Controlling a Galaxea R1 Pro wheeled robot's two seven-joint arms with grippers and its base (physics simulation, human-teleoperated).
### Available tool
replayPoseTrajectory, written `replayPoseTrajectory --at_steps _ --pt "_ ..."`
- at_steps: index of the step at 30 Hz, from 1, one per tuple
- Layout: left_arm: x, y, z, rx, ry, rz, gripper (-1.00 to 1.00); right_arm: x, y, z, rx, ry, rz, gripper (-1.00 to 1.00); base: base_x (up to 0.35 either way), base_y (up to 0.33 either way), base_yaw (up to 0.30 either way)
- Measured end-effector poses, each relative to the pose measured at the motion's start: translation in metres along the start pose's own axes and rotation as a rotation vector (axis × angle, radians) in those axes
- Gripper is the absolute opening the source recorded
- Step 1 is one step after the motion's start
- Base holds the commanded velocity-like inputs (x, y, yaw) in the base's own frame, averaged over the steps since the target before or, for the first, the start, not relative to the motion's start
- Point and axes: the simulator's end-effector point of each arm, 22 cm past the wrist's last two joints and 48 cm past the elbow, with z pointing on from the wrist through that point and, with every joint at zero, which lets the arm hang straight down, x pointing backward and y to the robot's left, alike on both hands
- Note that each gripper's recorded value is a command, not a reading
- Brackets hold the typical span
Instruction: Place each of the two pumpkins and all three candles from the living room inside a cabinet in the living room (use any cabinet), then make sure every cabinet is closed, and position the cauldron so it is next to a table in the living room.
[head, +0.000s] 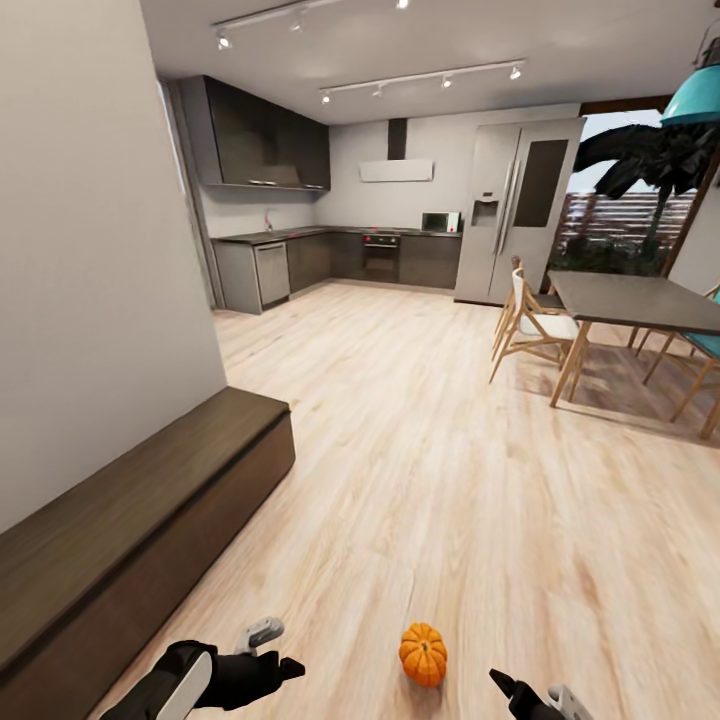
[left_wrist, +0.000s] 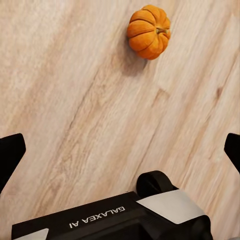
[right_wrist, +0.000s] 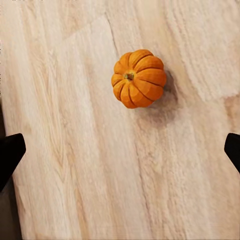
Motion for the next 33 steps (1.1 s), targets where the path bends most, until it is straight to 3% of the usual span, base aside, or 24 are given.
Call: replayPoseTrajectory --at_steps 9,21,33 --pt "0.0000 -0.0001 -0.0001 0.000 0.000 0.000 1.00 -0.0008 -0.0004 -0.0004 0.000 -0.001 0.001 1.00 0.200 -0.124 -0.016" --pt "-0.0025 -0.0020 -0.0022 0.002 -0.007 0.005 1.00 -0.0017 0.0037 -0.0007 -0.007 -0.004 -0.001 1.00 0.279 -0.105 -0.212" --pt "-0.0030 -0.0027 -0.0024 0.005 -0.008 0.003 1.00 -0.0021 0.0067 0.0000 -0.012 -0.005 -0.008 1.00 0.028 -0.027 -0.023"
